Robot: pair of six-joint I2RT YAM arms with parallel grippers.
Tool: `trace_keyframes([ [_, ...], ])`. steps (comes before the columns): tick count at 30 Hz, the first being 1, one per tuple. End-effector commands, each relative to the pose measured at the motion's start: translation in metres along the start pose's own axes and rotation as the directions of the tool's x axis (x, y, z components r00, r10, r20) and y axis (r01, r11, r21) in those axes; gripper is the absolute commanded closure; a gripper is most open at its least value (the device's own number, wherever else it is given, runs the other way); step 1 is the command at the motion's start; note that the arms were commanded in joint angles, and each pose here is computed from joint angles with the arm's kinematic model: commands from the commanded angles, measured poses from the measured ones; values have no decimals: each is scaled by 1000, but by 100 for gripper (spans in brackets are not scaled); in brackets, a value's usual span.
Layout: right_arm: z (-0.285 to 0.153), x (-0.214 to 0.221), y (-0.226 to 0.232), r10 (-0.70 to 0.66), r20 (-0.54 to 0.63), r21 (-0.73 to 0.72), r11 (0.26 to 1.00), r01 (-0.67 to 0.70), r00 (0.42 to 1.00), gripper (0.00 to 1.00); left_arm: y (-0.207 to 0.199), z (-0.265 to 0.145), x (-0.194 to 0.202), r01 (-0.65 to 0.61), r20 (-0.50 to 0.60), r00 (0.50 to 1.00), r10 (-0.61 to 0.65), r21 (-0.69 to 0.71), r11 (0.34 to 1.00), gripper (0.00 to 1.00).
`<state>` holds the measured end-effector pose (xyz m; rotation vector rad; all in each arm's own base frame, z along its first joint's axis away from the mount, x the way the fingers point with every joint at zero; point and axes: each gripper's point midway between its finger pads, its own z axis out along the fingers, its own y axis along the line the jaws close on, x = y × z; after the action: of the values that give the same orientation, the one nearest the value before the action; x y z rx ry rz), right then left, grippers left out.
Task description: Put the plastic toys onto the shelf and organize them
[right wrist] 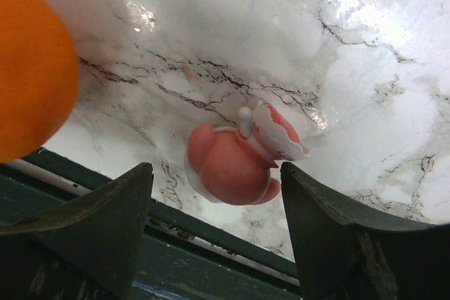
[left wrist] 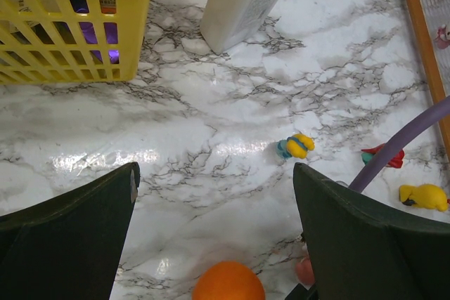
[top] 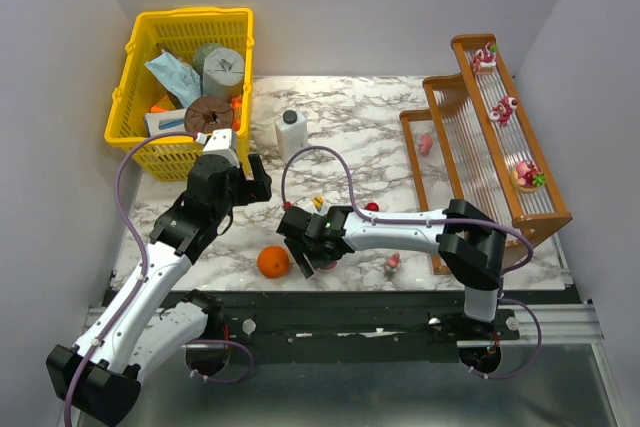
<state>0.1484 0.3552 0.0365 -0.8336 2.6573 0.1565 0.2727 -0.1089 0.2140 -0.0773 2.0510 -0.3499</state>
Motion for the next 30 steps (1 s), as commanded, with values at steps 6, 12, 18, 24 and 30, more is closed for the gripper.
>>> trace_keyframes([
  [6,11,-7,-10,-93,53,53,995,90,994,23,-2,0,-2,-3,6,1000,3,9,1000,1],
  [12,17,8,-11,-95,7,45,995,95,995,33,-2,0,-2,-4,8,1000,4,8,1000,1],
  [18,20,15,-8,-11,-26,47,999,12,1000,59,-1,1,0,-4,1,1000,4,7,1000,1],
  [24,-13,8,1,96,-62,-33,995,-98,993,87,-3,0,-2,-5,3,1000,5,11,1000,1],
  [30,-61,-6,1,260,-191,-313,898,-309,947,92,-3,-2,-2,0,3,1000,0,11,1000,1],
])
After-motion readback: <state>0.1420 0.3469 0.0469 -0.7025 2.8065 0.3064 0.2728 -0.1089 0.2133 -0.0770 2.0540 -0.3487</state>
